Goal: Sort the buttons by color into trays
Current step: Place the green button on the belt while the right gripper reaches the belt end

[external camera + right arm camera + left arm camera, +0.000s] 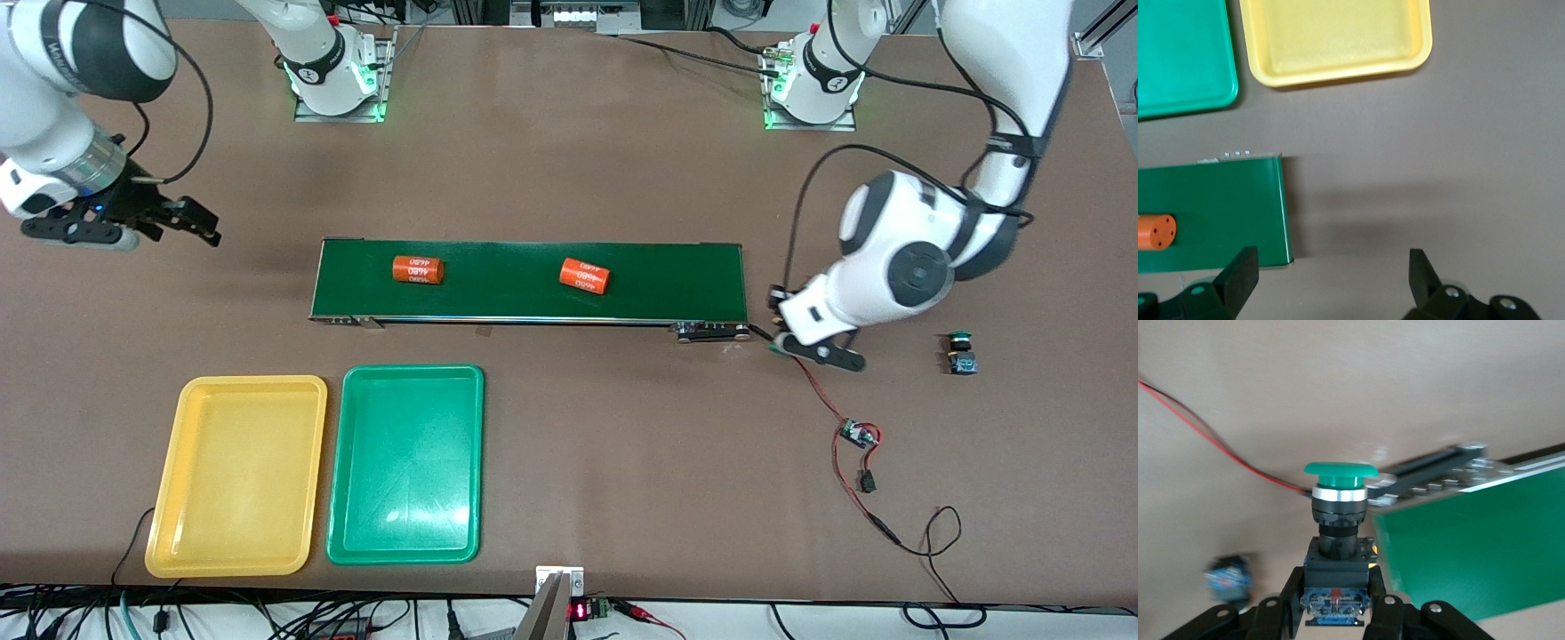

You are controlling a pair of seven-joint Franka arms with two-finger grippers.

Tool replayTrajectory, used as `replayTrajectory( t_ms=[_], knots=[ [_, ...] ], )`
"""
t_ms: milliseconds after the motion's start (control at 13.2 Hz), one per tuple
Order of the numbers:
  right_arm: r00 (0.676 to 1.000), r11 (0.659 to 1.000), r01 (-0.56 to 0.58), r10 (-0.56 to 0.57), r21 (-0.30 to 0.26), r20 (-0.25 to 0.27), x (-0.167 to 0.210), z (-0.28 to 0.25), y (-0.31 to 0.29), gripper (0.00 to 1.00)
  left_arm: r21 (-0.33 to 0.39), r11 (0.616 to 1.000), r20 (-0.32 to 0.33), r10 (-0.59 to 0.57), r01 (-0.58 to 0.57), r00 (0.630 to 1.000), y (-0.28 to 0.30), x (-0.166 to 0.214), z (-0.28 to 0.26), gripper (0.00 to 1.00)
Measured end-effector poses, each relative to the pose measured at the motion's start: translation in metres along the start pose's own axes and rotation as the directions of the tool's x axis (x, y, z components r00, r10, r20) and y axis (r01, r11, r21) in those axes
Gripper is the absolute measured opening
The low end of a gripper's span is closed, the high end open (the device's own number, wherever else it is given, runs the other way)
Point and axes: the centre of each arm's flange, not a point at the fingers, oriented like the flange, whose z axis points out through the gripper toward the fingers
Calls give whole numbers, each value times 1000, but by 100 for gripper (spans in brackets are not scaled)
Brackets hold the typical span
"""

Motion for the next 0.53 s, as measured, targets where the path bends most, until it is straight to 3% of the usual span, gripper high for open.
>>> replayTrajectory(
  t_ms=[228,531],
  knots=[
    [1000,1000,10,-10,-2,0,-14,3,-10,100,-5,994,24,-113,114,993,78,-19,8,41],
    [1000,1000,12,-13,-19,-13,-17,2,-56,100,-10,986,72,-166,167,983,94,-34,34,41]
  ],
)
